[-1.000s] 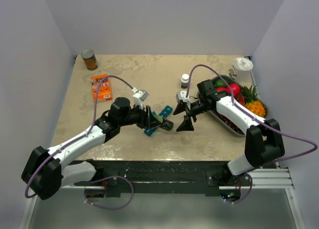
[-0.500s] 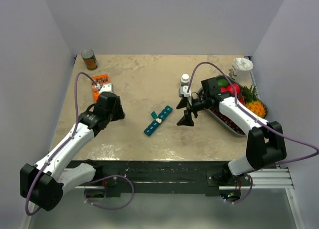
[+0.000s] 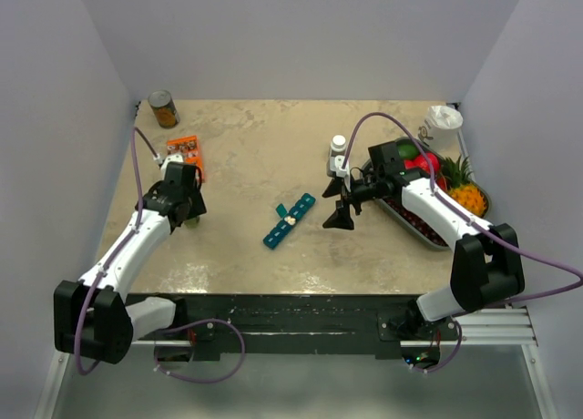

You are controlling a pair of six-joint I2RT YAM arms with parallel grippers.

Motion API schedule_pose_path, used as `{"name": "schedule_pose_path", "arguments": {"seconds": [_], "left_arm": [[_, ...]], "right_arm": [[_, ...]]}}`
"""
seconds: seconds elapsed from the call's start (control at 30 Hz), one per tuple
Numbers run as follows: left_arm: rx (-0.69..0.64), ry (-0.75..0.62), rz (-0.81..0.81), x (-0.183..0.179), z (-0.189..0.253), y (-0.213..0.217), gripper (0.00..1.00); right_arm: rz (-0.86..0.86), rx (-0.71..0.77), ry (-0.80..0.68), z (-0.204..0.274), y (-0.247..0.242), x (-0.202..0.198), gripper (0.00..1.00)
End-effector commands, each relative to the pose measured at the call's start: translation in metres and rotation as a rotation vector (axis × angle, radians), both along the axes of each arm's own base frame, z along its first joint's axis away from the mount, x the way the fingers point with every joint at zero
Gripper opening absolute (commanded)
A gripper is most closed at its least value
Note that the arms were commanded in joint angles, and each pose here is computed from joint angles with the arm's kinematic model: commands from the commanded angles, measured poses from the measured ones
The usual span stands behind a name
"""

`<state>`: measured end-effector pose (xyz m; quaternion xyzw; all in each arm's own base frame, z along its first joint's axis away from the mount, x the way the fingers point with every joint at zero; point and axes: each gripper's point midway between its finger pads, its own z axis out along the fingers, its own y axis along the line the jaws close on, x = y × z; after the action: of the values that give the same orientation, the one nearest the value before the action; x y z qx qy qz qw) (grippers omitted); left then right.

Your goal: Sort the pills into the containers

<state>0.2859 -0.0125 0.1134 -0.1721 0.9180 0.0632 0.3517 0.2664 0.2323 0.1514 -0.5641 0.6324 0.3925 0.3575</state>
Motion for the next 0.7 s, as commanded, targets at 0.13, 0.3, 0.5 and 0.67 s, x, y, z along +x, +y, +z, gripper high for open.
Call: {"name": "schedule_pose_path", "arguments": {"seconds": [0.13,0.3,0.5,0.67], "left_arm": [[-0.031,-0.05,0.034,0.021,0.008,0.011,0.2],[-0.058,-0.043,0.06,0.022,0.006,0.016,0.35],[-0.073,-0.052,0.092,0.021,0.01,0.02,0.64],[-0.092,-0.087,0.091,0.02,0.024,0.019,0.73]], "right_arm": [[0.008,0.035,-0.041,0.014,0.001,-0.002,0.99],[0.009,0.036,-0.042,0.015,0.001,-0.003,0.99],[0.008,0.036,-0.042,0.015,0.001,-0.003,0.99],[0.009,0.034,-0.042,0.014,0.001,-0.003,0.99]]}}
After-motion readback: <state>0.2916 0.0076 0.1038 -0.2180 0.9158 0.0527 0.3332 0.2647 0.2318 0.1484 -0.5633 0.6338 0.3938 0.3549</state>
